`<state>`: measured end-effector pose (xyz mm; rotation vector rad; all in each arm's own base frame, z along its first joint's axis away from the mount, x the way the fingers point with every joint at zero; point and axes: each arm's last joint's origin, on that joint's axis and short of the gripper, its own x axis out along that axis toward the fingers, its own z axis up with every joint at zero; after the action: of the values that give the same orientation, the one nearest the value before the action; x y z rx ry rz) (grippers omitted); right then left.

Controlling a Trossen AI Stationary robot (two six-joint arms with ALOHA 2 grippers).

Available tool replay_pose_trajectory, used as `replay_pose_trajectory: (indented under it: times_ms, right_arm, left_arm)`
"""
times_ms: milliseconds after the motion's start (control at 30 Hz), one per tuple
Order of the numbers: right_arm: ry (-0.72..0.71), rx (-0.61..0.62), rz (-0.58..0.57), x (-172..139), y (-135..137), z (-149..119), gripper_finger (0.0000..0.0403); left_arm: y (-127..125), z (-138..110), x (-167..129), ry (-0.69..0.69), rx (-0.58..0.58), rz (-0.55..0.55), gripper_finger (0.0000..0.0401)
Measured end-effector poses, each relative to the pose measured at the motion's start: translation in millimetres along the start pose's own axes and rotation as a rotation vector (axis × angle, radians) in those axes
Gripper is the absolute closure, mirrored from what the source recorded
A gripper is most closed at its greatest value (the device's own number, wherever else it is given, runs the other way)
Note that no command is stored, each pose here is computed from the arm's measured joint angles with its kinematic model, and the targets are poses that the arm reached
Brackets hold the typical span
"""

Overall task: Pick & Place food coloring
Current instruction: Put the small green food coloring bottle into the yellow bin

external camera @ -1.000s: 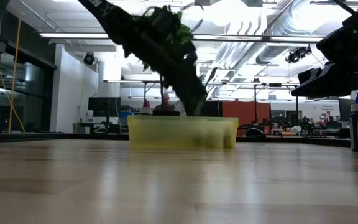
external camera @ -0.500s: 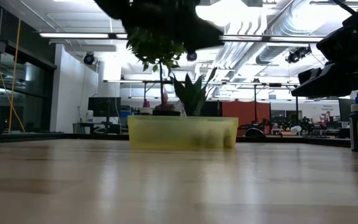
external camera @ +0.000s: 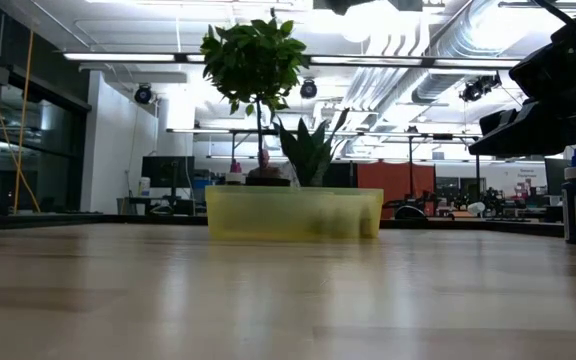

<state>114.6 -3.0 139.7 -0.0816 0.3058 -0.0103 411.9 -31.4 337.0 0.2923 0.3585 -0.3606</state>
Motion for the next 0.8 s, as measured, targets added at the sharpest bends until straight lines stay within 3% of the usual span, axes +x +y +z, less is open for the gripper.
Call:
replay_pose_trajectory:
  times_ms: [333, 800]
  right_arm:
    - [0.0, 0.0, 0.0, 0, 0, 0, 0.0402]
    - [-0.001, 0.0, 0.0, 0, 0, 0, 0.0402]
  left_arm:
    - [-41, 41, 44, 0.064, 0.032, -0.033, 0.019]
    - [-101, 44, 119, 0.084, -0.007, -0.144, 0.019]
